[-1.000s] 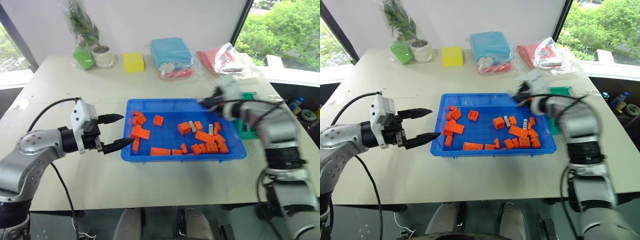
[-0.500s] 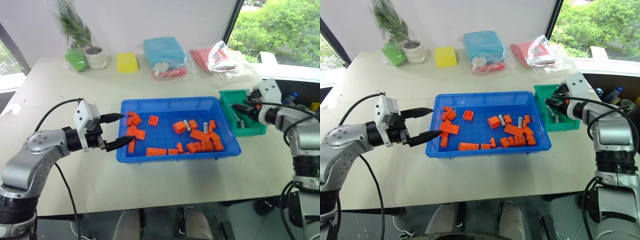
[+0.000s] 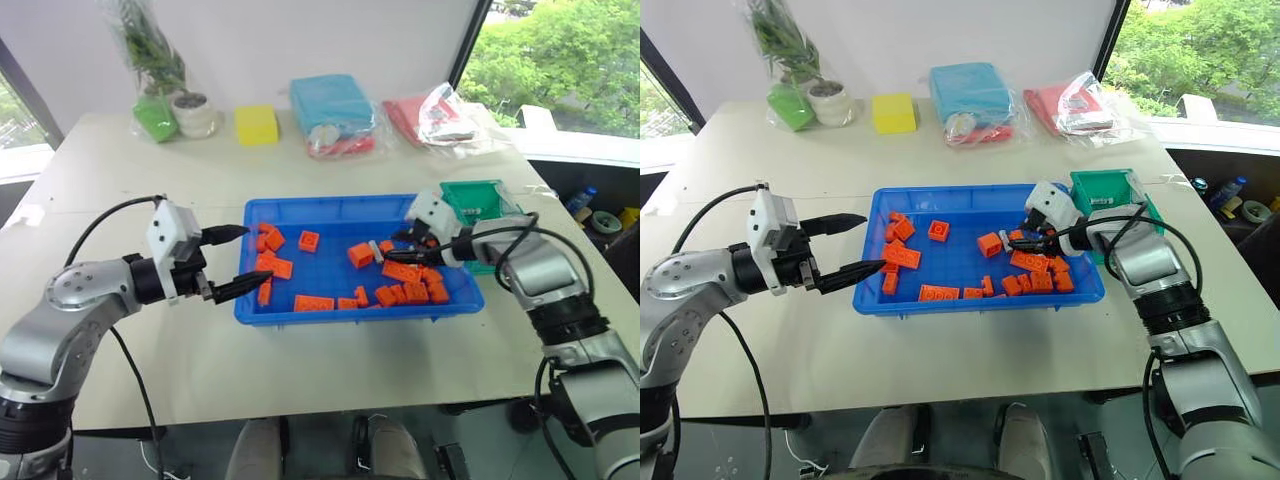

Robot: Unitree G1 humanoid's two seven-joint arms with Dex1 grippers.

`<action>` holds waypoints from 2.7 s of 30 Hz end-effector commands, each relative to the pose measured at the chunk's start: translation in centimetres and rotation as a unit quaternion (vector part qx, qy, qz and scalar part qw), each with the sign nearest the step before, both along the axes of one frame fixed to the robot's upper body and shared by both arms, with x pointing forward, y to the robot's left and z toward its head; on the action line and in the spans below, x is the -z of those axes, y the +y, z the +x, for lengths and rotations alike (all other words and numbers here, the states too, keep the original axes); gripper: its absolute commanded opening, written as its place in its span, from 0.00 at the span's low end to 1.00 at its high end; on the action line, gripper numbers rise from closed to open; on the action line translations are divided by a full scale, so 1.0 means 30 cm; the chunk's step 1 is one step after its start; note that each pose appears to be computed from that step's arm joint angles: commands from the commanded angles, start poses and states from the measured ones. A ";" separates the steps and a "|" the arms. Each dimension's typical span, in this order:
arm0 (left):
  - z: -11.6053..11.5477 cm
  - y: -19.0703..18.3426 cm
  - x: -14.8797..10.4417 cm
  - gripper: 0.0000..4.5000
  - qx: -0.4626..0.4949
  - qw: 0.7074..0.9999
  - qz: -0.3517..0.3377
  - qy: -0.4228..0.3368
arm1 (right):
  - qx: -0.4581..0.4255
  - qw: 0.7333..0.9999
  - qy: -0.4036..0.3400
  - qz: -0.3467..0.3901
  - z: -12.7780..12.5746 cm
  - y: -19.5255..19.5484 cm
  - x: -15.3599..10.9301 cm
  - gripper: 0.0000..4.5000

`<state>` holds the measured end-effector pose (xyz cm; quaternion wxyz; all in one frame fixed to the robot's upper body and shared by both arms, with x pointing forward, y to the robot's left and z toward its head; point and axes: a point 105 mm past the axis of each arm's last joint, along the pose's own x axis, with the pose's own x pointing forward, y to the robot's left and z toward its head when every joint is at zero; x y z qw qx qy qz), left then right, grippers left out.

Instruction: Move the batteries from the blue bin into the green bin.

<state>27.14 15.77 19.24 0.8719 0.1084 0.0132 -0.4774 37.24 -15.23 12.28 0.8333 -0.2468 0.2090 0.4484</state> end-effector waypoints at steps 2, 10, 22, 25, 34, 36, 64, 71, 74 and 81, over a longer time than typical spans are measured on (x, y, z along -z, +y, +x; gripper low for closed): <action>-0.016 0.003 -0.044 1.00 -0.004 1.000 0.002 -0.029 | -0.030 0.998 -0.035 -0.030 0.048 0.032 -0.030 0.50; -0.024 0.013 -0.047 1.00 -0.015 0.999 0.004 -0.033 | -0.057 0.997 -0.030 -0.049 0.071 0.077 -0.003 0.50; -0.018 0.023 -0.056 1.00 -0.021 0.999 0.005 -0.037 | -0.048 0.997 -0.056 -0.031 0.091 0.088 -0.075 0.50; -0.014 0.020 -0.054 1.00 -0.020 0.999 0.004 -0.036 | -0.050 0.997 -0.061 -0.015 0.084 0.094 -0.123 0.50; -0.001 0.003 -0.055 1.00 -0.011 0.999 -0.002 -0.039 | -0.106 0.991 -0.052 -0.066 0.053 0.038 -0.126 0.98; 0.001 0.003 -0.056 1.00 -0.011 0.999 -0.002 -0.039 | -0.122 0.989 -0.043 -0.075 0.051 0.030 -0.113 0.98; -0.013 0.018 -0.072 1.00 -0.029 0.998 0.001 -0.048 | -0.161 0.977 -0.019 -0.142 0.111 0.028 0.002 0.59; -0.004 0.011 -0.076 1.00 -0.021 0.999 0.002 -0.049 | -0.121 0.990 -0.045 -0.056 0.123 0.037 -0.088 0.50; -0.001 0.010 -0.073 1.00 -0.018 0.999 0.002 -0.047 | -0.059 0.994 -0.088 0.002 0.136 -0.008 -0.205 0.50; 0.008 0.002 -0.057 1.00 -0.003 0.999 0.002 -0.038 | 0.157 0.978 -0.135 0.006 0.045 -0.358 -0.309 0.50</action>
